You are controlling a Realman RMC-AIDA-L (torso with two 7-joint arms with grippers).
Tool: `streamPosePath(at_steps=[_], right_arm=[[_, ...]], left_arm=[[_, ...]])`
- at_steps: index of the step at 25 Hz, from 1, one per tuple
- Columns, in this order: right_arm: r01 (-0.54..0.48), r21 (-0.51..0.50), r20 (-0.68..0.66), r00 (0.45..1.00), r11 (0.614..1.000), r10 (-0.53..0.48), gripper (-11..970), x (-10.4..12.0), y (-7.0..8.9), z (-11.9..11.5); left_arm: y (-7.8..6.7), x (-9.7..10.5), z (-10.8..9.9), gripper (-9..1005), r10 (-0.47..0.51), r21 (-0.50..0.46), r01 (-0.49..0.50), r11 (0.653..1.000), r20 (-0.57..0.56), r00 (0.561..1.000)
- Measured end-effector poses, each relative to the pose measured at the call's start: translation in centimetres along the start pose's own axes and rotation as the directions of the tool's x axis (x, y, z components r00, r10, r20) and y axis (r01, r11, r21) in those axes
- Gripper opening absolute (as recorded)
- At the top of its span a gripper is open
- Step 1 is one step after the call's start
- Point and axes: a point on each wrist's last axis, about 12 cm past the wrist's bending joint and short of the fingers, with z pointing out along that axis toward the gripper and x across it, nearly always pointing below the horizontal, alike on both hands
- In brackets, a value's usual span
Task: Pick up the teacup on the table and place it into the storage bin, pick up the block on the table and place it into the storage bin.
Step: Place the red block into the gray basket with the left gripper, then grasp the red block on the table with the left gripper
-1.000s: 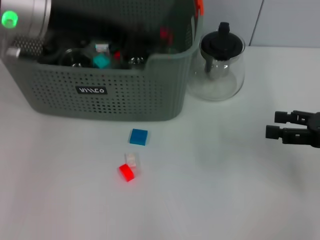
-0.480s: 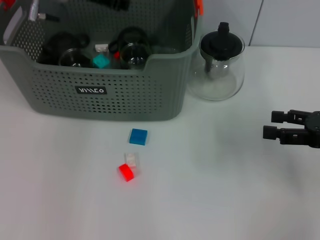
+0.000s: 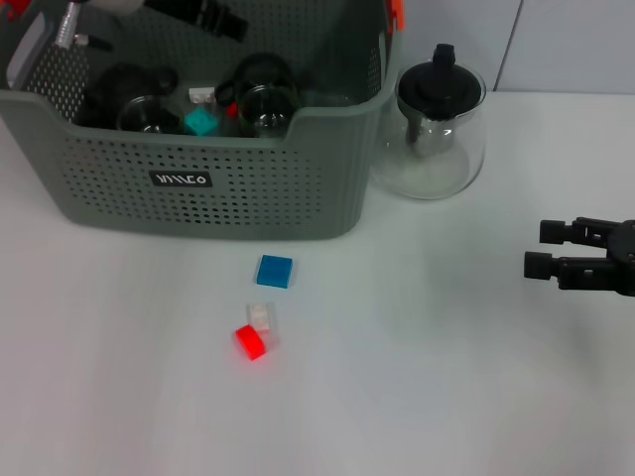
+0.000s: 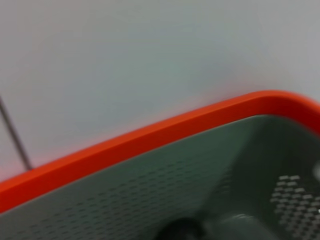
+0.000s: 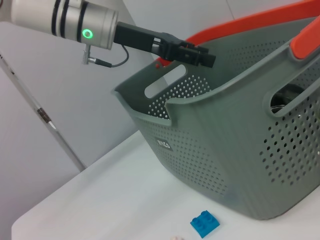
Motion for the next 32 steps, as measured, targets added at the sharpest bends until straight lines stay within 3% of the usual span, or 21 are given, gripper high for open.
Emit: streamPosePath(at_steps=[4,6,8,11,15,17,21,27,32], right_arm=[[0.007,-0.01,-0.003,1.0,1.0,-0.007,943,-0.1,0.1,-0.2],[0.015,-0.02,-0.004,1.0,1.0,-0.015,943,-0.2,0.2,-0.2],[0.026,-0.035,-0.005,1.0,0.999,-0.026,943,-0.2,0.3,-0.3],[0.042,-0.058,-0.006,0.999,0.997,-0.042,944,-0.4,0.6,-0.5],[0.071,-0.096,-0.017,0.997,0.993,-0.073,944,-0.8,0.9,-1.0],[0.087,-0.123,-0.029,0.995,0.989,-0.091,944,-1.1,1.2,-1.0],[0.116,-0.177,-0.065,0.989,0.977,-0.129,944,-2.1,1.5,-0.4],[0.164,-0.269,-0.186,0.958,0.949,-0.219,944,-4.6,2.1,3.2],[0.233,-0.344,-0.28,0.899,0.909,-0.337,943,-7.0,3.2,7.4]], left_arm=[[-0.8,0.3,-2.4,668,-0.034,0.17,0.018,0.985,0.092,0.995],[-1.3,1.0,-4.3,684,-0.064,0.327,0.003,0.945,0.176,0.982],[-1.9,2.1,-6.0,701,-0.08,0.472,-0.05,0.88,0.251,0.965],[-2.4,4.6,-8.0,717,-0.067,0.637,-0.171,0.752,0.331,0.941],[-3.3,8.6,-8.9,715,-0.007,0.751,-0.304,0.586,0.38,0.925],[-3.6,10.6,-8.8,714,-0.002,0.767,-0.33,0.55,0.397,0.918],[-3.9,14.0,-8.3,712,0.016,0.747,-0.345,0.568,0.409,0.912],[-2.3,18.2,-8.5,709,-0.007,0.699,-0.254,0.668,0.348,0.937],[-0.2,20.2,-9.4,707,-0.064,0.615,-0.193,0.764,0.37,0.927]])
